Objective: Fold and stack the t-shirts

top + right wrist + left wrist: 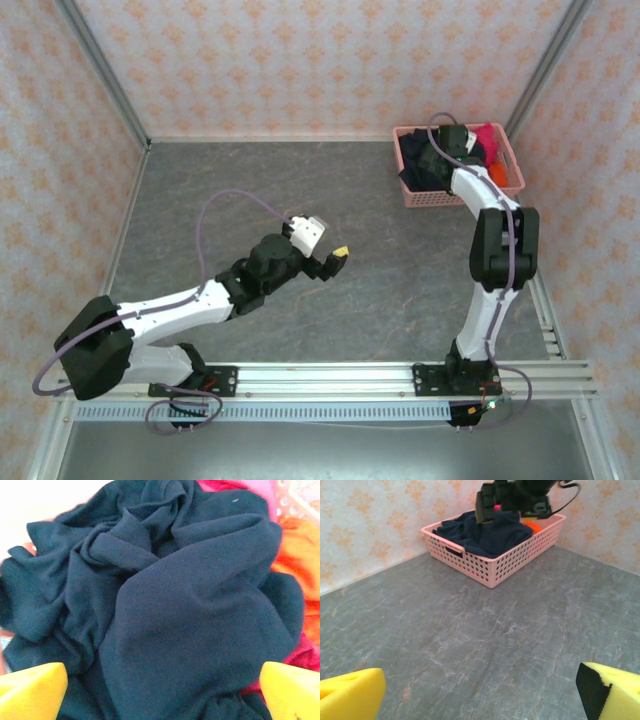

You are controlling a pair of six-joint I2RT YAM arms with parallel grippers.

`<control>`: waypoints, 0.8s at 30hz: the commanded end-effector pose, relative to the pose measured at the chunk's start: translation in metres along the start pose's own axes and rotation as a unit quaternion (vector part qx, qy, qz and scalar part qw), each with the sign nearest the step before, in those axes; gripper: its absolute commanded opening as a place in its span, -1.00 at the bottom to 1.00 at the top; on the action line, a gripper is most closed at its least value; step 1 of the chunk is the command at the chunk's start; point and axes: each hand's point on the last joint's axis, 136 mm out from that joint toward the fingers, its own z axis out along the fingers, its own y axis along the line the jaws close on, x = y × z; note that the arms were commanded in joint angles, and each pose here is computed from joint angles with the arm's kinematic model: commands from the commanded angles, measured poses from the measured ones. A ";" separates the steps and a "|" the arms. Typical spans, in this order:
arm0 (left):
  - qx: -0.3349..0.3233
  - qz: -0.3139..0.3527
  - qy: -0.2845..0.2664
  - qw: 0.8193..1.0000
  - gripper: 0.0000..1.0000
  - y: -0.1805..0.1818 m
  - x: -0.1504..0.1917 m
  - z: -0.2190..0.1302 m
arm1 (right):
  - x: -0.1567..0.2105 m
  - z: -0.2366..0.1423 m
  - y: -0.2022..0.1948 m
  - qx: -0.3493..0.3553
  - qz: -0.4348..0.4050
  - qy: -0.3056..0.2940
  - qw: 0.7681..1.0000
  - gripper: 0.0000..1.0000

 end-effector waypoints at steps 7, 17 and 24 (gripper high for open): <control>0.034 -0.011 -0.042 0.998 1.00 -0.013 -0.025 0.000 | -0.002 0.031 0.000 0.020 -0.001 0.046 0.999 0.36; 0.018 0.000 -0.032 0.999 1.00 -0.008 -0.022 0.000 | -0.029 -0.010 0.009 -0.015 0.009 0.031 0.999 -1.00; 0.016 -0.002 -0.030 0.999 1.00 -0.008 -0.018 0.005 | -0.077 -0.077 0.037 -0.099 0.005 -0.020 0.995 -1.00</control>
